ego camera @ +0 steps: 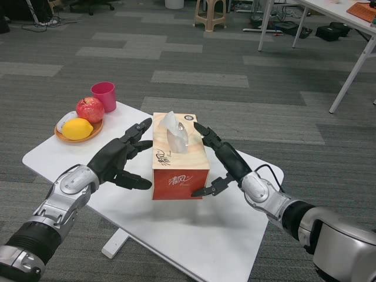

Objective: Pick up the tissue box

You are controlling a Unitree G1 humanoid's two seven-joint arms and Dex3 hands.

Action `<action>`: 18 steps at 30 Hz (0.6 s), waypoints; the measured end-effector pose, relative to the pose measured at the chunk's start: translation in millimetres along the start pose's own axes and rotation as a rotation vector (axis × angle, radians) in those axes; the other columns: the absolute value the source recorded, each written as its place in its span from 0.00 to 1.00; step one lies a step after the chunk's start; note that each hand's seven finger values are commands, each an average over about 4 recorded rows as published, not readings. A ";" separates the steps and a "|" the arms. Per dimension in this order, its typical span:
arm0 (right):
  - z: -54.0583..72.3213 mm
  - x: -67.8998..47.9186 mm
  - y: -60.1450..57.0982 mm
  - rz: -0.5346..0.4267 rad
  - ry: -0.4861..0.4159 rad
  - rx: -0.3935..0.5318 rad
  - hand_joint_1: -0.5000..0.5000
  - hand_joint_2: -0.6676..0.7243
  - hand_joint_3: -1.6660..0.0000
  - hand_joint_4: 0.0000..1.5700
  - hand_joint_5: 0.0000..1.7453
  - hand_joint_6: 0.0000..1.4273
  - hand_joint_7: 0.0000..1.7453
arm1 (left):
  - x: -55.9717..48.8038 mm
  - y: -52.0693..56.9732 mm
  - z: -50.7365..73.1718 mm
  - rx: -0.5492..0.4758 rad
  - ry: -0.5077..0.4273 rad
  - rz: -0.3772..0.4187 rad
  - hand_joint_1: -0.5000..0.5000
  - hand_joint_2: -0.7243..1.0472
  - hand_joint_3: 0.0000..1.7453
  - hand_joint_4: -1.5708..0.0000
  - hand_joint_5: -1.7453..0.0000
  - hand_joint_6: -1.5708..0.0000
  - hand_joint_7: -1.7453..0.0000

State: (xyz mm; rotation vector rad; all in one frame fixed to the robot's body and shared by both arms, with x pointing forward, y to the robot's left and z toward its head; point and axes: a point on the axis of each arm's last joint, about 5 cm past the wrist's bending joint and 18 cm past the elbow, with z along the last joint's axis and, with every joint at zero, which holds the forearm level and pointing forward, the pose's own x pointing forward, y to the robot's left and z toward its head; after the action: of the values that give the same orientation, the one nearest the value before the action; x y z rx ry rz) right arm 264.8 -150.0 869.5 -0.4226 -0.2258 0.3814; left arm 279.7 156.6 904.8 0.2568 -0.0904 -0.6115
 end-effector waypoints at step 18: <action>1.9 -2.2 3.1 0.007 -0.016 0.018 0.21 0.09 0.62 0.07 0.33 0.00 0.08 | 0.4 -0.2 3.4 0.005 -0.020 0.001 1.00 0.75 0.00 1.00 0.62 1.00 1.00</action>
State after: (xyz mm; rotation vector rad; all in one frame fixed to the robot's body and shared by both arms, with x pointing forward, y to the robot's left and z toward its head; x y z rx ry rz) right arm 261.3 -147.5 869.5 -0.4023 -0.2365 0.3936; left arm 279.4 155.4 908.1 0.2553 -0.1113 -0.6134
